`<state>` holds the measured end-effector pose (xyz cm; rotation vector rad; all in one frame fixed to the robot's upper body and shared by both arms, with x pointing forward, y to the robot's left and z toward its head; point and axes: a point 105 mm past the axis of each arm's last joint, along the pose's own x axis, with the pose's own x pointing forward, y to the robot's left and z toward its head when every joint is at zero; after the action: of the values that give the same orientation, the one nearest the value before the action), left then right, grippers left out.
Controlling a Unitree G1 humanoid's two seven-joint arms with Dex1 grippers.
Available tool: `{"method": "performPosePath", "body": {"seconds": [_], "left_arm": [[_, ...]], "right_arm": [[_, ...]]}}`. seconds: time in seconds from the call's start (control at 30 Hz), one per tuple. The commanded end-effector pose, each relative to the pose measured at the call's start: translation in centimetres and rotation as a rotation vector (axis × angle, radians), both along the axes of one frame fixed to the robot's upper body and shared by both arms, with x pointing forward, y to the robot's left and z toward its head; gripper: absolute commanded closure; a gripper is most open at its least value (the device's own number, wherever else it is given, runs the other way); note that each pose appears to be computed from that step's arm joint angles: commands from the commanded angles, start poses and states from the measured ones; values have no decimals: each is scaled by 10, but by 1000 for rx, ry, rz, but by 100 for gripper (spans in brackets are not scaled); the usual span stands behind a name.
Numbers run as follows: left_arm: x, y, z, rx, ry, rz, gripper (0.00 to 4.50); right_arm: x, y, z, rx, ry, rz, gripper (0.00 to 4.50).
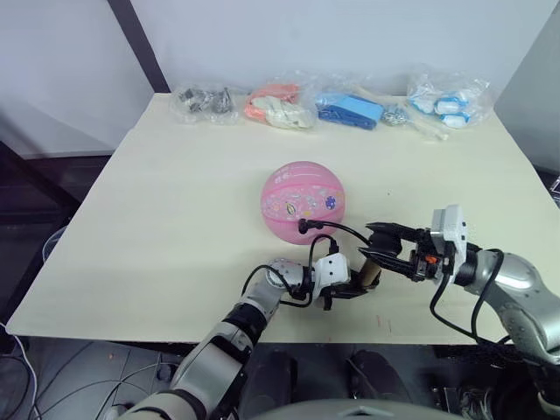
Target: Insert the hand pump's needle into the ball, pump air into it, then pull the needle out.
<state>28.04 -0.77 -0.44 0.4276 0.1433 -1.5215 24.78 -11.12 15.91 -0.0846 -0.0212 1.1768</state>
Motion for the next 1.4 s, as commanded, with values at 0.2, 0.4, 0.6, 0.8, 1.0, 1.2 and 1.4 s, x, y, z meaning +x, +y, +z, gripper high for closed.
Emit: {"method": "performPosePath", "body": {"seconds": [0.2, 0.4, 0.6, 0.8, 1.0, 1.2, 1.4], "left_arm": [[-13, 11, -29, 95, 82, -4, 349], [-13, 11, -29, 97, 79, -6, 349], [-12, 13, -29, 103, 77, -5, 349], [-12, 13, -29, 103, 76, -5, 349], [-12, 13, -28, 103, 73, -6, 349], [-11, 13, -27, 105, 70, -6, 349], [-10, 13, -27, 103, 69, -2, 349]], "right_arm": [[-22, 2, 88, 86, -131, 123, 265], [-26, -2, 116, 85, -173, 141, 265], [-24, -6, 132, 107, -189, 132, 265], [-21, -2, 110, 52, -154, 132, 265], [-10, -1, 61, -32, -105, 85, 265], [-5, 6, 11, -63, -48, 61, 265], [2, 11, -27, -58, -5, -7, 265]]}}
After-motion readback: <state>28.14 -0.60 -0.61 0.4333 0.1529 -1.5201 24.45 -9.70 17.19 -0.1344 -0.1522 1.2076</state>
